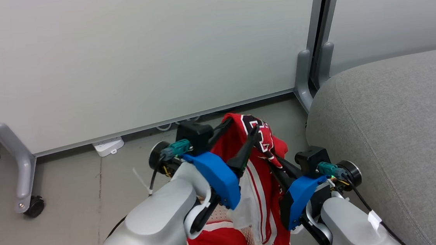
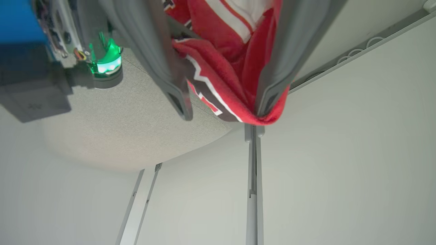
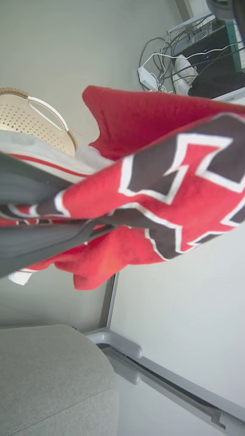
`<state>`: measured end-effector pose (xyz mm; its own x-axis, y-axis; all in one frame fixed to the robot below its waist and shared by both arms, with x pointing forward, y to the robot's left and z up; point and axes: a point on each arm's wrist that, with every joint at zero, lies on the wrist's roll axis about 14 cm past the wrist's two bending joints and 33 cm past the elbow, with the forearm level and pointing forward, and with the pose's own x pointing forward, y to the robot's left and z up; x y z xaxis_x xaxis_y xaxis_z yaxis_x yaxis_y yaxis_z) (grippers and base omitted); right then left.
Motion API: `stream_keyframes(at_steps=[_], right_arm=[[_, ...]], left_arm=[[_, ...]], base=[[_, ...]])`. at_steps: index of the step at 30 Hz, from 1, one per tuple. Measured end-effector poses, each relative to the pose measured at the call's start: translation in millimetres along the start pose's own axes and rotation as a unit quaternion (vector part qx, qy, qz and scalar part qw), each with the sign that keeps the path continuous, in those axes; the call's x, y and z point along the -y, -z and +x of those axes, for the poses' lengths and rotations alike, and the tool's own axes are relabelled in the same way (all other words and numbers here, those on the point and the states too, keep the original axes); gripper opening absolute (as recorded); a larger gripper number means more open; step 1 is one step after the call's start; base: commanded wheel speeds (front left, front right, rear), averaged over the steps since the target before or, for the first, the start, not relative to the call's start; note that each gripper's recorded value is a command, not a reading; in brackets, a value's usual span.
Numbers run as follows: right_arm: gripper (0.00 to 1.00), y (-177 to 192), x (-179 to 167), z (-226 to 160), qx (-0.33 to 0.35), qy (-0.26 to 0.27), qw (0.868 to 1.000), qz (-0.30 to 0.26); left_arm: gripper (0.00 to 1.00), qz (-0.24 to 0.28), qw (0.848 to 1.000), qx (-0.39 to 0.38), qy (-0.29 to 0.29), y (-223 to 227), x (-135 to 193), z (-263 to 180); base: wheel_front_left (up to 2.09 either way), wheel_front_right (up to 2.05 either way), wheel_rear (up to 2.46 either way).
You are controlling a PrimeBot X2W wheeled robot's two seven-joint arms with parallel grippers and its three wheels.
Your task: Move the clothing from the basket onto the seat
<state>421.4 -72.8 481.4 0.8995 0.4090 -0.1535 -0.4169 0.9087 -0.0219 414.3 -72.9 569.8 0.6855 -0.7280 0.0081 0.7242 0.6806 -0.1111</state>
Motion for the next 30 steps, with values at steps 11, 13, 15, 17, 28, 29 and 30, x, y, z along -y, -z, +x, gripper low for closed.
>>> stream_keyframes(at_steps=[11, 13, 15, 17, 28, 29, 30], right_arm=[[0.0, 0.0, 24.0, 5.7, 0.004, 0.033, 0.999, 0.003], [0.0, -1.0, 27.3, 6.9, 0.007, 0.038, 0.999, 0.003], [0.0, -2.4, 30.4, 8.1, 0.01, 0.042, 0.999, 0.003], [0.0, -4.2, 33.4, 9.5, 0.013, 0.047, 0.999, 0.004], [0.0, -12.5, 41.5, 11.6, 0.028, 0.059, 0.998, 0.011], [0.0, -13.1, 41.8, 11.5, 0.029, 0.059, 0.998, 0.011], [0.0, -13.6, 42.1, 11.4, 0.029, 0.06, 0.998, 0.011]], left_arm=[[1.0, -0.012, 0.997, 0.014, -0.076, 38.0, -42.0, -60.5], [1.0, -0.013, 0.995, 0.019, -0.094, 41.6, -48.4, -70.6], [1.0, -0.008, 0.994, 0.028, -0.107, 39.8, -53.9, -78.1], [1.0, -0.006, 0.992, 0.035, -0.122, 40.2, -59.5, -86.3], [1.0, -0.005, 0.986, 0.067, -0.151, 38.3, -67.3, -112.2], [1.0, -0.004, 0.986, 0.069, -0.152, 37.5, -67.4, -113.2], [1.0, -0.003, 0.986, 0.072, -0.153, 36.3, -67.3, -113.9]], base=[[0.0, 0.0, 0.0], [0.0, 0.0, 0.0], [0.0, 0.0, 0.0], [0.0, 0.0, 0.0], [0.0, 0.0, 0.0], [0.0, 0.0, 0.0], [0.0, 0.0, 0.0]])
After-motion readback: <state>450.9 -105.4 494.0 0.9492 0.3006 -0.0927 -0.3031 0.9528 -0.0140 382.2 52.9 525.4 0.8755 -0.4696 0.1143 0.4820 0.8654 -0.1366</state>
